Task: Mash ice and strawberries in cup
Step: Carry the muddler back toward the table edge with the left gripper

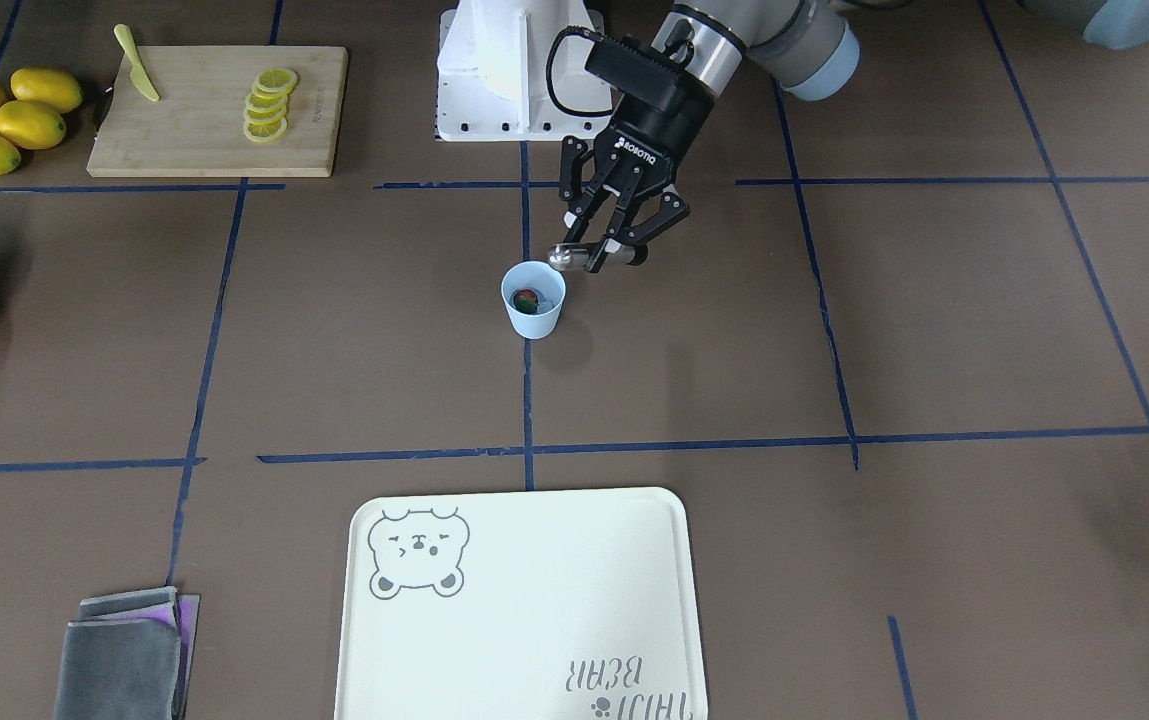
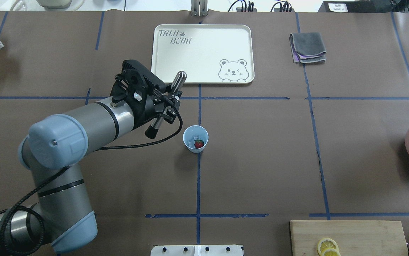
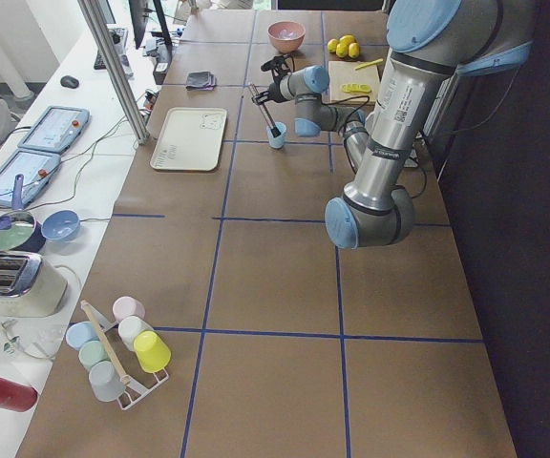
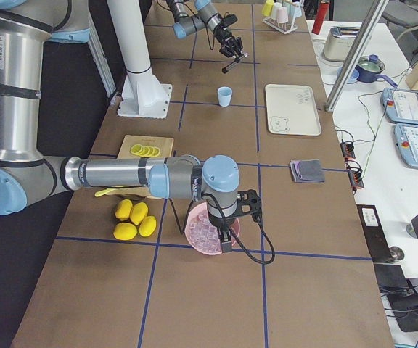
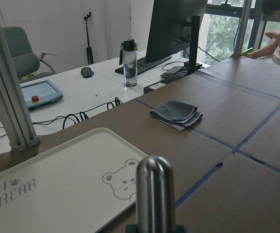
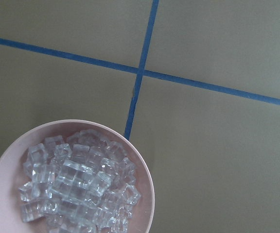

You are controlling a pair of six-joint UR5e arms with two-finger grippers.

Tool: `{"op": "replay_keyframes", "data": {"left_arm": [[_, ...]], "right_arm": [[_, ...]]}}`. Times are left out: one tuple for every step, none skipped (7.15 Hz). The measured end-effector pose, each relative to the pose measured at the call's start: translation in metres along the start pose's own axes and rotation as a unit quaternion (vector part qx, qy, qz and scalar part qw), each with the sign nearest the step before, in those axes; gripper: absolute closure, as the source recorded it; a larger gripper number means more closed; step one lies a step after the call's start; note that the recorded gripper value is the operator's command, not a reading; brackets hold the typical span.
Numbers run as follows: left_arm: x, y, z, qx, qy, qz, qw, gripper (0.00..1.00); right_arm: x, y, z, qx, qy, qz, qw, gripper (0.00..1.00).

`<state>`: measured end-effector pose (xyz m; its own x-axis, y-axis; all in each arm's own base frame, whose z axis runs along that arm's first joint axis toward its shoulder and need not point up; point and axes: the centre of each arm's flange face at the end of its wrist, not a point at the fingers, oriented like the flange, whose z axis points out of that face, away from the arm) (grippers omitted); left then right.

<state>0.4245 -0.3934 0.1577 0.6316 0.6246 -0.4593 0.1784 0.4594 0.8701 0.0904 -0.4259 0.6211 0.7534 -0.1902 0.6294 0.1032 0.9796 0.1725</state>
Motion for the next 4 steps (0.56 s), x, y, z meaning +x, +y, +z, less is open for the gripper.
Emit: {"op": "replay_keyframes", "data": {"left_arm": [[-0.02,-0.005,-0.01,-0.07,-0.021,0.016,0.9972,1.0],[-0.052,-0.007,-0.017,-0.153,-0.034,0.03,0.9871,1.0],[-0.09,-0.006,-0.023,-0.228,-0.052,0.038,0.9716,1.0],[-0.133,-0.004,-0.027,-0.29,-0.068,0.049,0.9534,1.0]], "right_arm": [[0.0,0.0,0.0,0.0,0.0,0.0,1.0,0.0],[0.001,0.0,0.001,-0.001,0.0,0.0,1.0,0.0],[0.001,0.0,0.001,-0.001,-0.001,0.001,1.0,0.0],[0.001,0.0,0.002,-0.002,-0.001,0.001,1.0,0.0]]}}
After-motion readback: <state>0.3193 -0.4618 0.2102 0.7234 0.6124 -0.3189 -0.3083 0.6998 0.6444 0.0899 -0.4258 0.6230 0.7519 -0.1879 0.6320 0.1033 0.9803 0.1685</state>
